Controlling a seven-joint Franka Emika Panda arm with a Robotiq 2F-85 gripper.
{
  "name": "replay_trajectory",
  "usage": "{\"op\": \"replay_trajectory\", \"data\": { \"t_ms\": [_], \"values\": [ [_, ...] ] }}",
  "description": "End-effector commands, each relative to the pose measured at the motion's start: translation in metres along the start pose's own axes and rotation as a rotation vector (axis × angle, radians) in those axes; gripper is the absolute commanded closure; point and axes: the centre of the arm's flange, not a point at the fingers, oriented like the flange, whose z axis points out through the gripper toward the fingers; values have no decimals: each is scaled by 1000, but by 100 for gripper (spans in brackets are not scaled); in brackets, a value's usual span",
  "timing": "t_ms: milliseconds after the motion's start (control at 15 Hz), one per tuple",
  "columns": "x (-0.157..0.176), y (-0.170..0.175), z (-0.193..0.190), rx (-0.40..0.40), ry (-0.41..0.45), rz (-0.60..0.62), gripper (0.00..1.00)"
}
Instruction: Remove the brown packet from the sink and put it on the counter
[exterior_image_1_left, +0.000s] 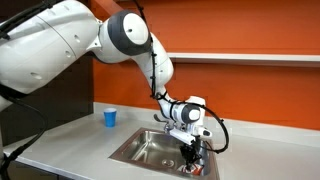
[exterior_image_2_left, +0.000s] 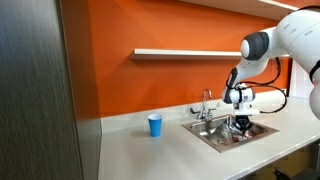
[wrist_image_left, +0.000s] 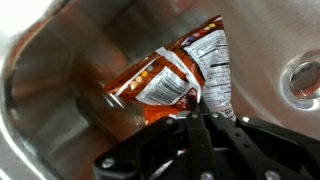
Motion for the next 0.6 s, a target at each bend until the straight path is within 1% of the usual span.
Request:
{"op": "replay_trajectory", "data": {
  "t_ms": [0,533],
  "values": [
    [3,-3,-17,22,1,-7,100],
    [-8,-10,-71,32,76,-20,100]
  ]
}}
